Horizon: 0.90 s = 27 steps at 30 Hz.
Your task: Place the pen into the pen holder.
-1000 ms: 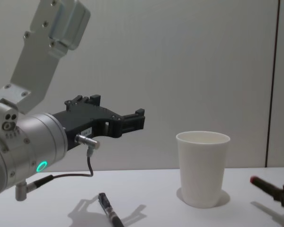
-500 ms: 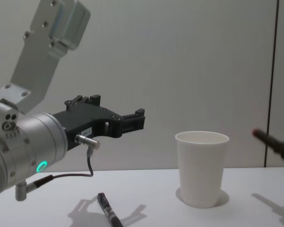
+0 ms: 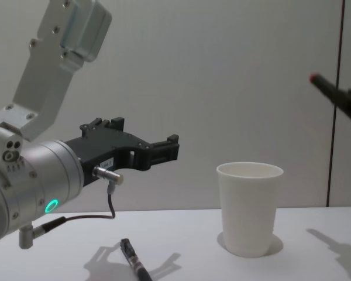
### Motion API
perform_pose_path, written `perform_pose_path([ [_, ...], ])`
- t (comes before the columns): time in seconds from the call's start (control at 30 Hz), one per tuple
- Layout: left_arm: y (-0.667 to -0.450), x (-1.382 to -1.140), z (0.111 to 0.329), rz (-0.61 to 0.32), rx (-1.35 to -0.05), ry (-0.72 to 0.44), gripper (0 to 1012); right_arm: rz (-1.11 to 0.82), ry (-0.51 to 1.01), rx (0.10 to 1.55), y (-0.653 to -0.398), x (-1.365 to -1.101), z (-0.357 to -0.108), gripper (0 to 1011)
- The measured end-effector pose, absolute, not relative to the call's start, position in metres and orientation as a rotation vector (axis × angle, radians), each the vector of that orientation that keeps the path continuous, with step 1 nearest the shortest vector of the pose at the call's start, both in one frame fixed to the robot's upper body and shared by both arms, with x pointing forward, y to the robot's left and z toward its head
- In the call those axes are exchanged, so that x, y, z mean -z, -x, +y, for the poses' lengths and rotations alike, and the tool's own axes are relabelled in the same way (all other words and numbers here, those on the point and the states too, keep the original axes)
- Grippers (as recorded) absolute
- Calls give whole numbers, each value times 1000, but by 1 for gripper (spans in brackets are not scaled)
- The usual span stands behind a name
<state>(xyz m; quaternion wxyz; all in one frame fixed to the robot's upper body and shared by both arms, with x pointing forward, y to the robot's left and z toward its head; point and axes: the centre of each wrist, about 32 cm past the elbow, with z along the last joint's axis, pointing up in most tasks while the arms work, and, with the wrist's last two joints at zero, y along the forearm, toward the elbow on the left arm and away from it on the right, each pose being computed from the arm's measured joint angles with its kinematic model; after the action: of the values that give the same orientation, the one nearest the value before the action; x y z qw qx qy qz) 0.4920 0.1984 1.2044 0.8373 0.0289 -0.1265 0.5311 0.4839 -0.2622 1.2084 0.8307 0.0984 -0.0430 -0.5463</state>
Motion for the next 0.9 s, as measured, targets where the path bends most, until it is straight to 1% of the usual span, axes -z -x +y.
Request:
perform_pose_path([
  [0.1,-492,-1204,198,-268,-1124,-61,1001,-105,-250,1148,-492,-1213,-258,178],
  [0.33,-492,-1204,198,-268,-1124,-61,1001,-110,-279,1132,-507,-1216,-248,178],
  [0.9,-492,-1204,198,-268,-1124,-61,1001,-112,-268,1087,-545,-1203,-211,178],
])
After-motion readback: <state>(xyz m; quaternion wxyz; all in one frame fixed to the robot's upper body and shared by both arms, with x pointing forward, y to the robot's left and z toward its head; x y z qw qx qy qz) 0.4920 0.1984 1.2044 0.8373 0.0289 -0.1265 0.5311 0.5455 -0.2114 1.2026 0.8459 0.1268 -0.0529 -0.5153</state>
